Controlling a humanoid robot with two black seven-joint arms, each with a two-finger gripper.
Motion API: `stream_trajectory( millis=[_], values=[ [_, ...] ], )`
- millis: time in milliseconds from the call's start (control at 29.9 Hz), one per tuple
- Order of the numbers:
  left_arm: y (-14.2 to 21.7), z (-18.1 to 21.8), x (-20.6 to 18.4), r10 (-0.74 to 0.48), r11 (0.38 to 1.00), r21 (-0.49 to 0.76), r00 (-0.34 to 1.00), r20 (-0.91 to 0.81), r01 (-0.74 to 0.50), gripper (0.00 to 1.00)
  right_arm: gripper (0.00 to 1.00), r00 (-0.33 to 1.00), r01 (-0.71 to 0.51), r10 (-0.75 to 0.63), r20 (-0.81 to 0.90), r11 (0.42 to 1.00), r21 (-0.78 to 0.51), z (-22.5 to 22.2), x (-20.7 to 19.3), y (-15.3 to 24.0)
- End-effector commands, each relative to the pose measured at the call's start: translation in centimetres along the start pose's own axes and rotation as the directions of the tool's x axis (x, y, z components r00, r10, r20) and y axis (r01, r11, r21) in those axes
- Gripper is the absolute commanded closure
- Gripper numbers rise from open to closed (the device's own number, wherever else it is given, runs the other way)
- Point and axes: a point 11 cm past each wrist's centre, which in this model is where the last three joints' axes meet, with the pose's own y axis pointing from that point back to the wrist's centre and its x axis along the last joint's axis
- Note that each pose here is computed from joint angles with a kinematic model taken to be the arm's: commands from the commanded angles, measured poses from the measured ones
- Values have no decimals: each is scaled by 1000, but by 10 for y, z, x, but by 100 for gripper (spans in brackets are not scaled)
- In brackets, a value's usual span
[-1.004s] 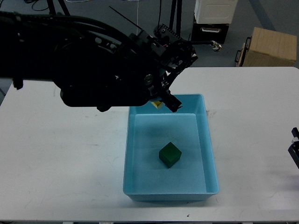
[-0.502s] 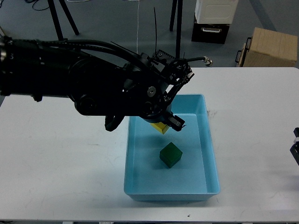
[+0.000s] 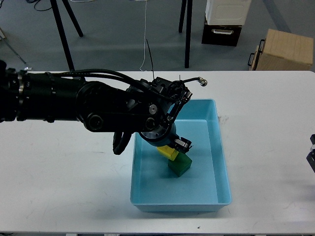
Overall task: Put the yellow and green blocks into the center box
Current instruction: 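Lower the yellow cube into the tray beside the green cube and release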
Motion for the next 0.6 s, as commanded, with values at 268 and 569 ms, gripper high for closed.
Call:
stream_trajectory(
  millis=[268, 569],
  values=[
    [-12, -1, -11, -36, 999, -22, 999, -35, 35, 94, 0, 1000, -8, 8, -2, 1000, 4, -2, 1, 3],
    [-5, 4, -3, -15, 999, -37, 999, -33, 14, 0, 0, 1000, -8, 8, -4, 1000, 3, -1, 1, 3]
  ],
)
